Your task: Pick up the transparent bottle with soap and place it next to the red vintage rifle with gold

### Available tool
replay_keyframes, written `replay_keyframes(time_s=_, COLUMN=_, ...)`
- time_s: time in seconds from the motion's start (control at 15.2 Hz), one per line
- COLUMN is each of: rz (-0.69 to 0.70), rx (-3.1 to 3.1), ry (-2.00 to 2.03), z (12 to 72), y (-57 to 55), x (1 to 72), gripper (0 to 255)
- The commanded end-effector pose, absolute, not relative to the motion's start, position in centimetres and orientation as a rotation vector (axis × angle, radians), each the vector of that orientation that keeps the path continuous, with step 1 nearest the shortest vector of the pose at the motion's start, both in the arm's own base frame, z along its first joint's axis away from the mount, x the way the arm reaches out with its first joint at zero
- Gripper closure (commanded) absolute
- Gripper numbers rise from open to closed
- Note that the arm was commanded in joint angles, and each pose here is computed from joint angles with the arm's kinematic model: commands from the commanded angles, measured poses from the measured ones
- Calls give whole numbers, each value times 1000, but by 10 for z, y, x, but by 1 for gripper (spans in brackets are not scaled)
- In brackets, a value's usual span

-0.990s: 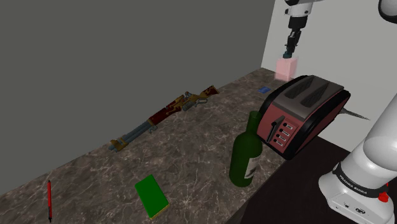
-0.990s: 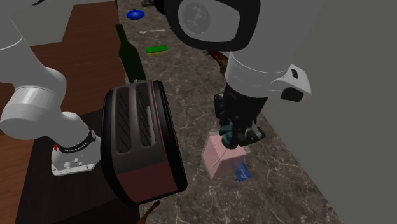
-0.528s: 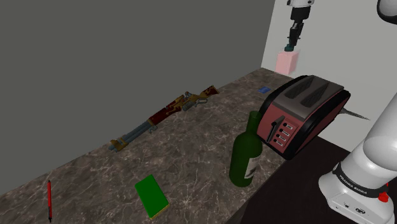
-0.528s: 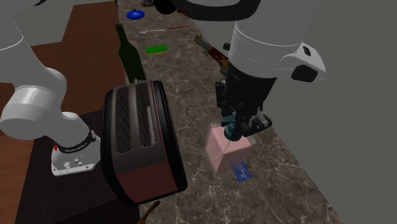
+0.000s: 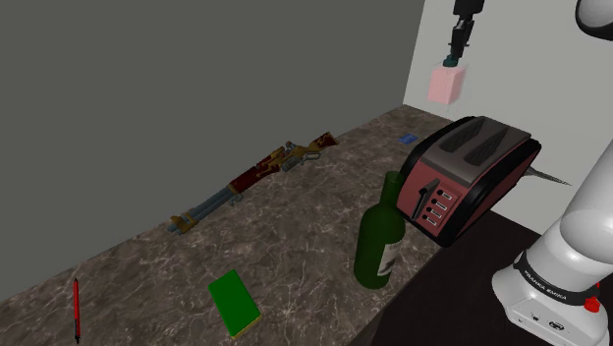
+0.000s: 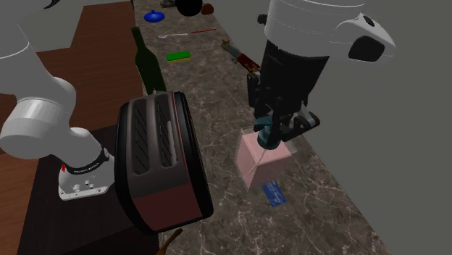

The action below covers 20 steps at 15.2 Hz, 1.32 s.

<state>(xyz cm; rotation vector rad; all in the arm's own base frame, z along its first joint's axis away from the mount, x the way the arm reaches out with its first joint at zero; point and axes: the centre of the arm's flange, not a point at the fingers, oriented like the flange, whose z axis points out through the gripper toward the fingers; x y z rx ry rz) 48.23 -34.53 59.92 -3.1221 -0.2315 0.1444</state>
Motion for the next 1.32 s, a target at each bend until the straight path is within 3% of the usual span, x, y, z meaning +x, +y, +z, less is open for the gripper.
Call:
replay_keyframes(time_s=0.0, rz=145, rx=-3122, ry=-232, z=610, y=-346, x=483, gripper=255)
replay_keyframes(time_s=0.59, rz=145, rx=-3122, ry=-232, z=655, y=-346, x=483, gripper=255)
replay_keyframes(time_s=1.25, rz=145, rx=-3122, ry=-232, z=655, y=-214, x=480, gripper=255)
